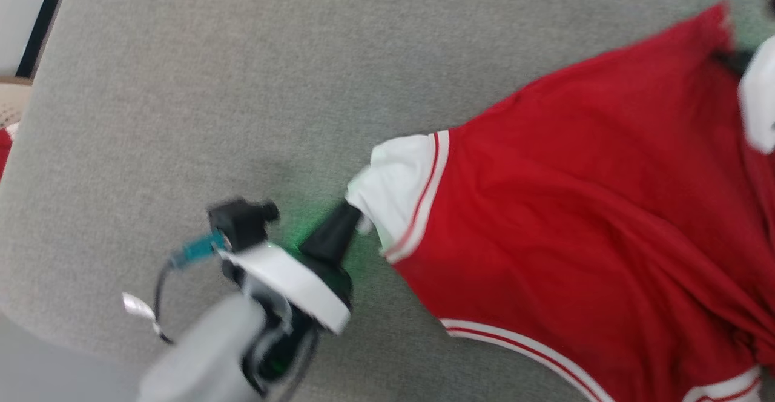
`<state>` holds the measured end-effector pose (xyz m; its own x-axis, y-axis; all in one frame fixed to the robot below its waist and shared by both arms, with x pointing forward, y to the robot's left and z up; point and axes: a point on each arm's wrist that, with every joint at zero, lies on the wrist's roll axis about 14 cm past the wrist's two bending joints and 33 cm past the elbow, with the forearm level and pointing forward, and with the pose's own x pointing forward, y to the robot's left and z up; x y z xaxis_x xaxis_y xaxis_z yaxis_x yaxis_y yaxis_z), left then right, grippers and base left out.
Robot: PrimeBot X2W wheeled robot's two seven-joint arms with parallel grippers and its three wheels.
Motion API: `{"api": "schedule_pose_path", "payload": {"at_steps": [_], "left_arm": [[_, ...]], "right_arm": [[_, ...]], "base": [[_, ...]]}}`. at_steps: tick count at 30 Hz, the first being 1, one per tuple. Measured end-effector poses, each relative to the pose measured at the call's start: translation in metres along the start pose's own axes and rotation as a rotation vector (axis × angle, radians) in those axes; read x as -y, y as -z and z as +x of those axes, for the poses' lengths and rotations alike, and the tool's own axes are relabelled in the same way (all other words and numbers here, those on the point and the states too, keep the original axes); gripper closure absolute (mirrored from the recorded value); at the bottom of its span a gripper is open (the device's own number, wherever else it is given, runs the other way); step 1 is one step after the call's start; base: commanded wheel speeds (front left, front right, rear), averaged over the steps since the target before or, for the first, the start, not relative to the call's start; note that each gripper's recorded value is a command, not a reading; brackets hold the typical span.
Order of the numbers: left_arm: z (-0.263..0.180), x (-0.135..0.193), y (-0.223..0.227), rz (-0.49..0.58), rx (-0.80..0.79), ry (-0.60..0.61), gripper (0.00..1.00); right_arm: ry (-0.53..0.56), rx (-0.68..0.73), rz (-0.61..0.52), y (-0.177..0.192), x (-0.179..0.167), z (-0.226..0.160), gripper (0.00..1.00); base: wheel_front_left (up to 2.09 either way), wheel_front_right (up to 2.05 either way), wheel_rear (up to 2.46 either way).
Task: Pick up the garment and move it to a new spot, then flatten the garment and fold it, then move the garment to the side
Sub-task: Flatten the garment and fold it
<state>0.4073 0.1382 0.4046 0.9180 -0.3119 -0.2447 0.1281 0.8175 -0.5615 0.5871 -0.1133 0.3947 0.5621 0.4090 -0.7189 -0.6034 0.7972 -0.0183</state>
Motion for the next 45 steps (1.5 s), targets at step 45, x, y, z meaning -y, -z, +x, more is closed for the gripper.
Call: {"api": "schedule_pose_path", "payload": {"at_steps": [45], "left_arm": [[0.050, 0.008, -0.074, -0.294, 0.127, 0.044, 1.00]], "right_arm": [[0.413, 0.461, 0.351, 0.058, 0.083, -0.120, 1.00]], "base": [[0.00, 0.00, 0.00]]}}
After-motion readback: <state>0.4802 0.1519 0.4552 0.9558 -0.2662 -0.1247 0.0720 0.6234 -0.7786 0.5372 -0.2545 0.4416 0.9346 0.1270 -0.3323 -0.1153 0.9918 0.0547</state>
